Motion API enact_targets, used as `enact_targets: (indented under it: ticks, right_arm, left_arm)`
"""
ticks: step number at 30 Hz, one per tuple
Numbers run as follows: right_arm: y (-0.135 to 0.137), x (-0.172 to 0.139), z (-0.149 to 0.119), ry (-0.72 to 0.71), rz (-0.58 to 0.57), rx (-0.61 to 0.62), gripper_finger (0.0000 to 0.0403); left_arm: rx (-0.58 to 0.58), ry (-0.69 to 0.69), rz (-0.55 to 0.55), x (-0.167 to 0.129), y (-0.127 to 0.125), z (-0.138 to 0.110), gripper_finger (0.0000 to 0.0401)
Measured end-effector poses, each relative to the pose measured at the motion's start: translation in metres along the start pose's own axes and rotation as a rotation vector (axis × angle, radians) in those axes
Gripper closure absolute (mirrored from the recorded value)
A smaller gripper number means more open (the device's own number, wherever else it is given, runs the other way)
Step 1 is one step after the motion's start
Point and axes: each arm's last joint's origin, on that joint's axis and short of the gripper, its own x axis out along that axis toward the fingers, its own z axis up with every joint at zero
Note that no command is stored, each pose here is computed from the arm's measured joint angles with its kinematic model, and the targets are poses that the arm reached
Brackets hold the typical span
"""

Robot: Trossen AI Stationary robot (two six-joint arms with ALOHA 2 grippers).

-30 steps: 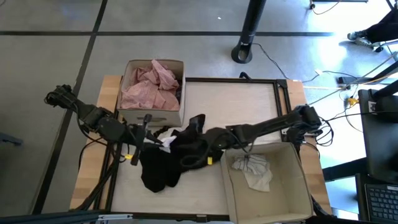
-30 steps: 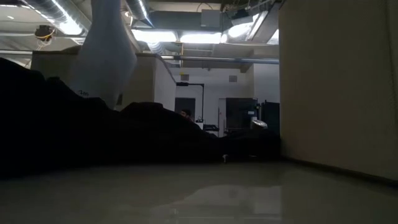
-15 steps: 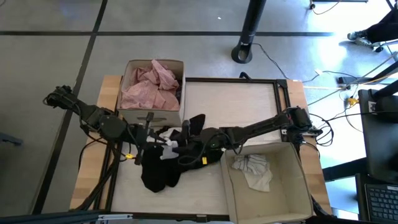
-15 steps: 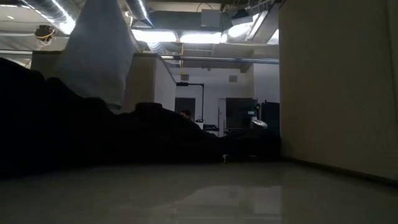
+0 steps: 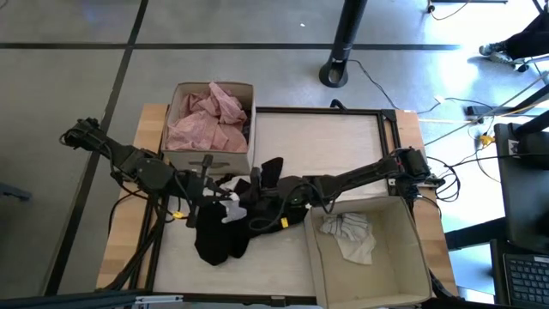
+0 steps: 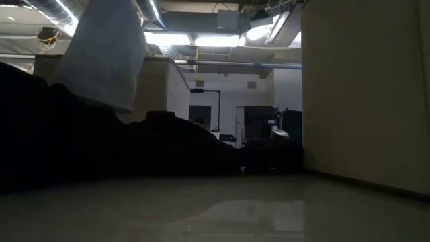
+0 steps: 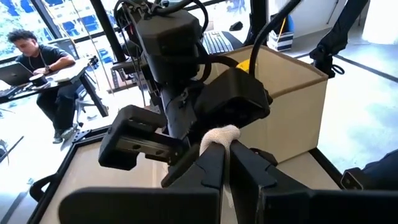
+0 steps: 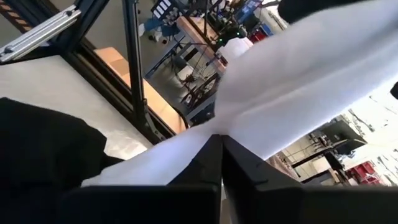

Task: Sort clothes
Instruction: Put the white sock into the bottom white laundry organizer

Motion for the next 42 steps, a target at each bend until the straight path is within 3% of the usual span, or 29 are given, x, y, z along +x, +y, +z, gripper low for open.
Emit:
enact_targets:
  ticks: [4, 6, 17, 22, 26, 32, 37, 39, 42]
  right_arm:
    - [0.0, 0.0, 0.0, 0.022, -0.004, 0.065, 0.0397]
    - [0.0, 0.0, 0.0, 0.062, 0.023, 0.107, 0.0381]
    - [-0.008, 0.001, 0.005, 0.094, 0.094, 0.118, 0.0163]
    - [0.001, 0.016, -0.003, 0.034, 0.038, 0.126, 0.0104]
    - [0.003, 0.021, -0.009, 0.059, -0.003, 0.106, 0.0095]
    - [0.0, 0.021, -0.013, 0.16, -0.109, 0.095, 0.0113]
    - [0.0, 0.011, -0.011, 0.241, -0.035, 0.032, 0.0125]
    - [-0.004, 0.008, -0.005, 0.216, -0.039, 0.047, 0.0127]
    - [-0.007, 0.009, 0.004, 0.065, -0.005, 0.085, 0.0127]
  left_arm:
    - [-0.016, 0.002, -0.001, 0.0, 0.0, 0.0, 0.0393]
    - [-0.016, 0.01, -0.002, 0.0, 0.0, -0.001, 0.0393]
    - [0.0, 0.013, -0.053, 0.001, -0.002, -0.002, 0.0393]
    - [0.032, 0.01, -0.106, 0.01, -0.008, -0.004, 0.0393]
    - [0.041, 0.015, -0.114, 0.016, -0.012, -0.005, 0.0393]
    - [0.04, 0.025, -0.131, 0.018, -0.016, -0.006, 0.0393]
    - [0.003, 0.062, -0.142, 0.012, -0.018, -0.009, 0.0393]
    - [-0.001, 0.061, -0.135, 0.01, -0.017, -0.009, 0.0393]
    - [0.027, 0.039, -0.123, 0.012, -0.017, -0.007, 0.0393]
